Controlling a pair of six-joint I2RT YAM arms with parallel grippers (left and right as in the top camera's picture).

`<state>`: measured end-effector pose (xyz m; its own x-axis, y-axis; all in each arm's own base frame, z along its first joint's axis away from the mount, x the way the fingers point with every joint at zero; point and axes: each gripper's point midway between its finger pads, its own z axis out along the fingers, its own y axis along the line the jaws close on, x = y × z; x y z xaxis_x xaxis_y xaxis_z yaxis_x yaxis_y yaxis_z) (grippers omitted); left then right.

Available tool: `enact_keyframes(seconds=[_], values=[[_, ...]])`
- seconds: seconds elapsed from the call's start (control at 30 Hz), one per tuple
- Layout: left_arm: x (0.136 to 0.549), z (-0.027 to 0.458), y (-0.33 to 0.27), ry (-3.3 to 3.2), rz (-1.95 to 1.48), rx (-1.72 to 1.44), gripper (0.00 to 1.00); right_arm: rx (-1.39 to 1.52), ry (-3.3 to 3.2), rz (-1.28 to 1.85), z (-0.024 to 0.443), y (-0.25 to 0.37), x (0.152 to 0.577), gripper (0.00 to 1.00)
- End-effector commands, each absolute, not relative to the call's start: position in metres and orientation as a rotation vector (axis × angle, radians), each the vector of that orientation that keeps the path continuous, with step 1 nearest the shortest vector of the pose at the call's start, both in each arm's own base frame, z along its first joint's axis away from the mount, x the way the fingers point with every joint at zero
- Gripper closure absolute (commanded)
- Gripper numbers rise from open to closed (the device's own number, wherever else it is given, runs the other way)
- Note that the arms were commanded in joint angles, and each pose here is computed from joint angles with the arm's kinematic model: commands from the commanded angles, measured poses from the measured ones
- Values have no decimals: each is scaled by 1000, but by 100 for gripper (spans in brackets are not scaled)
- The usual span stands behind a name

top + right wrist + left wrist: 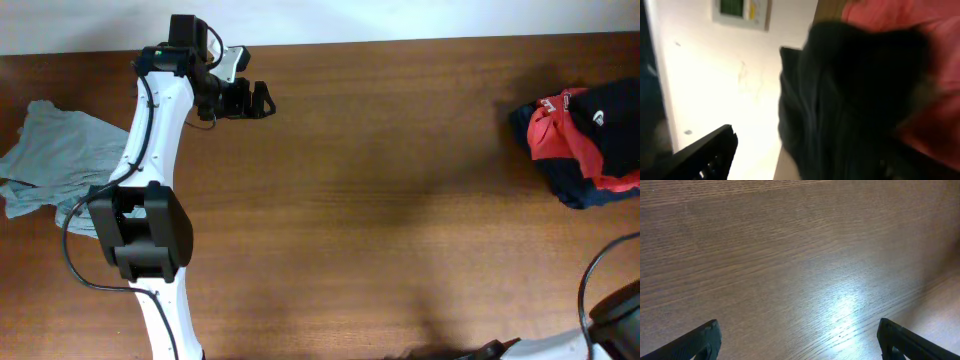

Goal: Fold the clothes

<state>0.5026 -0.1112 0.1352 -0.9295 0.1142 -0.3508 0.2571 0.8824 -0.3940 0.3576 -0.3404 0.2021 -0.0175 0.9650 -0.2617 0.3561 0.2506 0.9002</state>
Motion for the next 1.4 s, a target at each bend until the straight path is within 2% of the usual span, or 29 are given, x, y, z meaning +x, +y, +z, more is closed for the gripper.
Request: enact_keyframes(seconds=[0.0, 0.13, 0.27, 0.5, 0.57, 0.73, 0.9, 1.03, 1.23, 1.37], values=[[508, 141, -110, 2707, -622, 284, 1, 1222, 1471, 690, 264, -351, 328, 15], [510, 142, -110, 2696, -620, 287, 1, 1176, 1413, 654, 305, -351, 300, 13], [520, 154, -110, 2645, -609, 297, 1, 943, 1422, 667, 362, -318, 298, 11], [538, 237, -113, 2466, -578, 314, 1, 454, 1517, 773, 449, -200, 314, 4], [535, 267, -113, 2420, -568, 322, 1, 341, 1541, 819, 463, -163, 316, 1], [510, 321, -107, 2382, -543, 283, 1, 138, 1582, 939, 479, -86, 319, 1], [475, 353, -73, 2413, -355, 90, 1, 43, 1641, 1067, 469, -31, 328, 1], [455, 382, -57, 2349, -256, 51, 1, 150, 1770, 1021, 423, -14, 349, 1], [448, 402, -53, 2292, -231, 43, 1, 401, 2115, 509, 319, -33, 370, 1], [446, 398, -48, 2313, -195, 26, 1, 374, 2229, 237, 291, -40, 367, 1]])
